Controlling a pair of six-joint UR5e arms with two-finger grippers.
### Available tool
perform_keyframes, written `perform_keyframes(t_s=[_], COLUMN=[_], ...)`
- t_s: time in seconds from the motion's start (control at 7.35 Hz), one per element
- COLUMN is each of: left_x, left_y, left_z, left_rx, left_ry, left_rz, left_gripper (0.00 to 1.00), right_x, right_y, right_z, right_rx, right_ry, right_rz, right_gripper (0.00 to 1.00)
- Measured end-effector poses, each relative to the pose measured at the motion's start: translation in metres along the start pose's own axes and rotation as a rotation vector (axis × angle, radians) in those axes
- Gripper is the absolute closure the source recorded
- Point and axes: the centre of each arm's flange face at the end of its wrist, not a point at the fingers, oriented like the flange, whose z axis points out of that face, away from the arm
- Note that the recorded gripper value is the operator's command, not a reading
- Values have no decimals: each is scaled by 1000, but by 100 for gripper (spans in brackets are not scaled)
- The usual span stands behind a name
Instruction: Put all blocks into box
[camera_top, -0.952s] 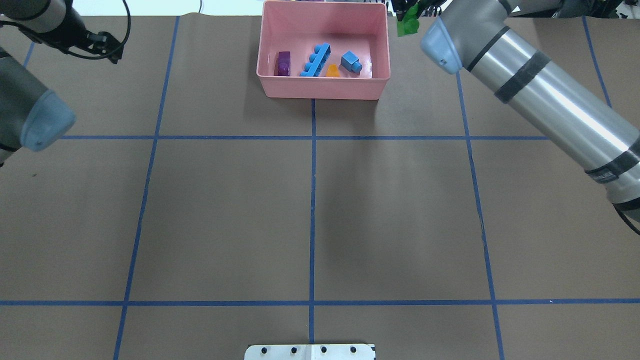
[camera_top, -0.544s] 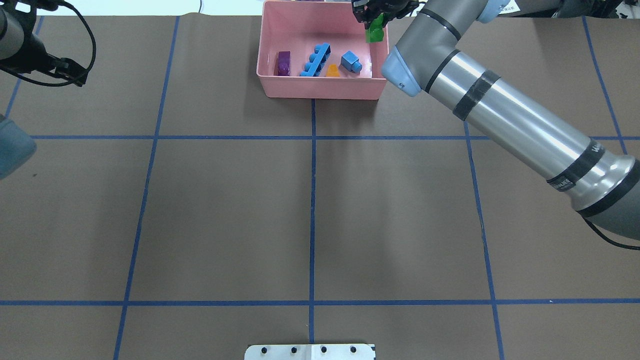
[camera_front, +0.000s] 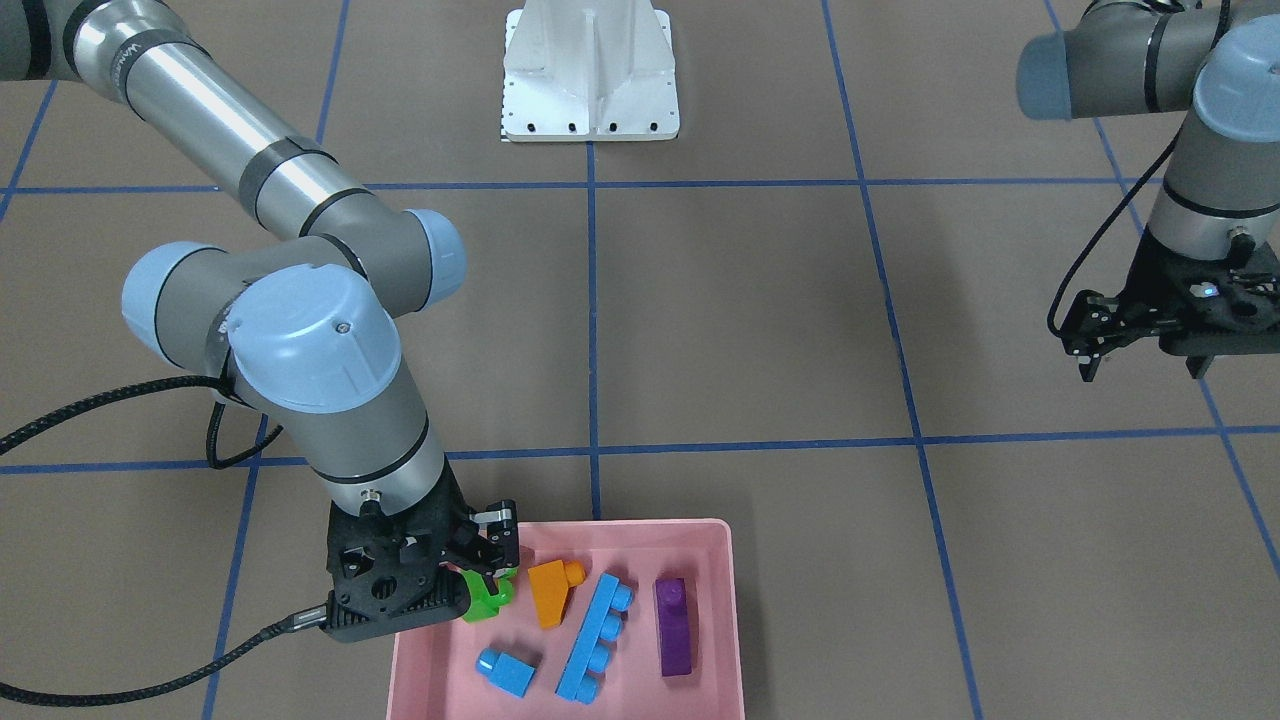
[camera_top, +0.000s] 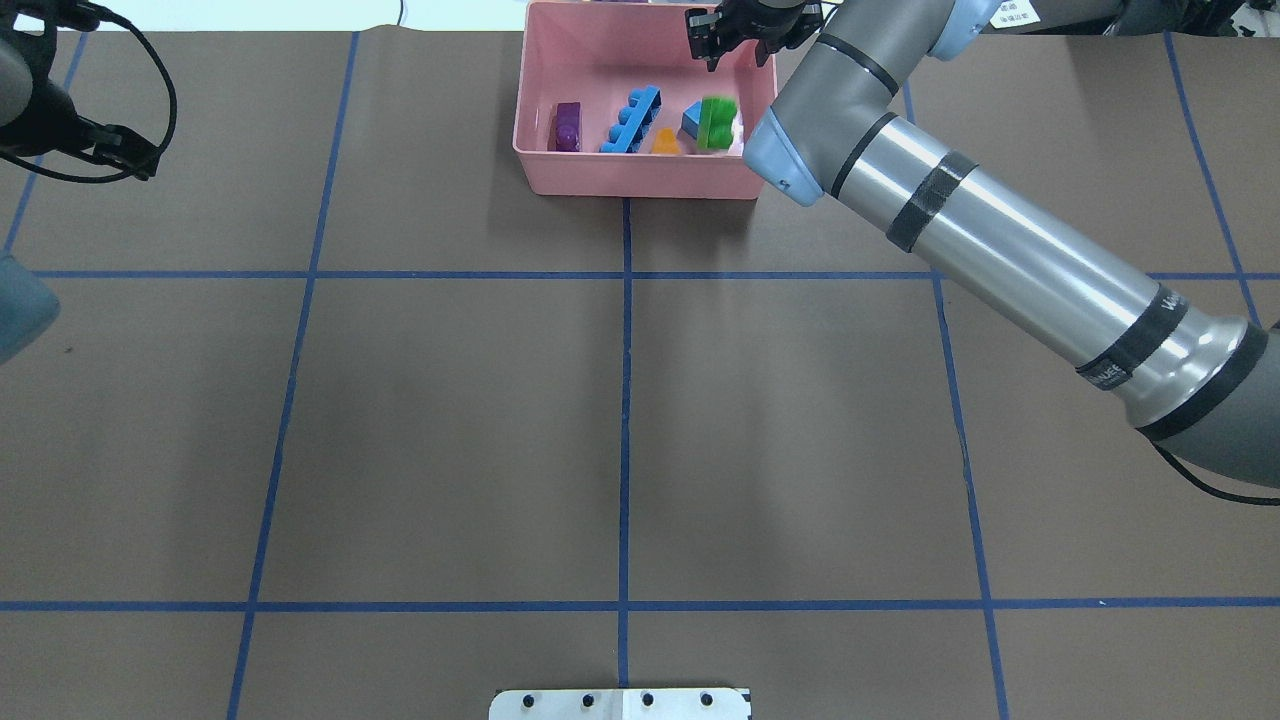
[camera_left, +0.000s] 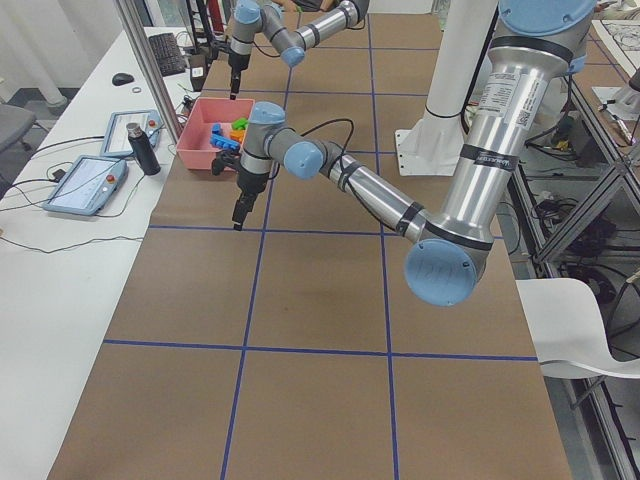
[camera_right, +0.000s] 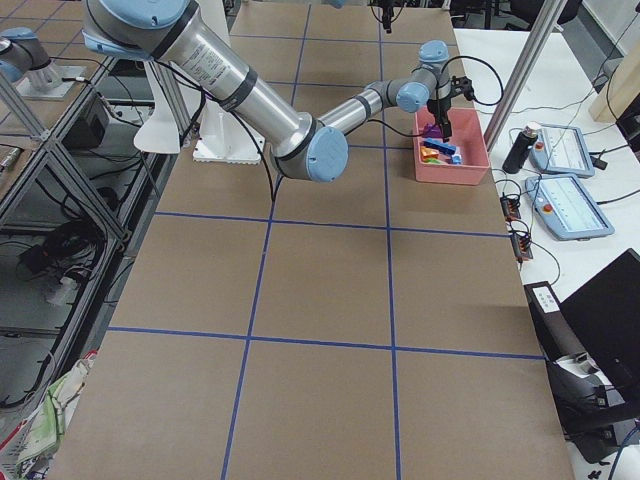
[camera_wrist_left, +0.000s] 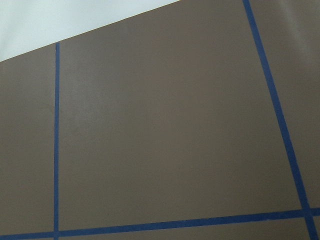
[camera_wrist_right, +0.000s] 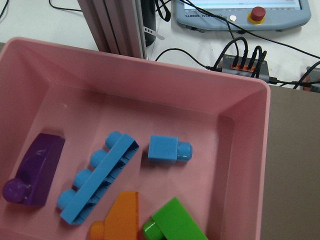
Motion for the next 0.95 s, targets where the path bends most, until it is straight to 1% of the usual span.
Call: perform_keyframes(t_s=[0.14, 0.27, 0.41, 0.54, 0.82, 0.95], left_x=[-1, -3, -6, -12, -31, -43], left_y=[0, 1, 3, 7, 24, 35], left_z=[3, 7, 12, 19, 33, 39], left_rx=[-3, -9, -21, -37, -75, -94], left_ry=[-3, -8, -16, -24, -45, -56], left_rz=[5, 6, 3, -3, -16, -1], left_gripper=[0, 0, 0, 0, 0, 0], right_x=[12, 36, 72, 122, 257, 328], right_y=[19, 29, 31, 28, 21, 36], right_z=[11, 18, 15, -2, -61, -88], right_rx=[21, 42, 53, 39, -36, -59], right_ry=[37, 78, 101, 94, 19, 0], right_rz=[-3, 5, 20, 34, 49, 39], right_gripper=[0, 0, 0, 0, 0, 0])
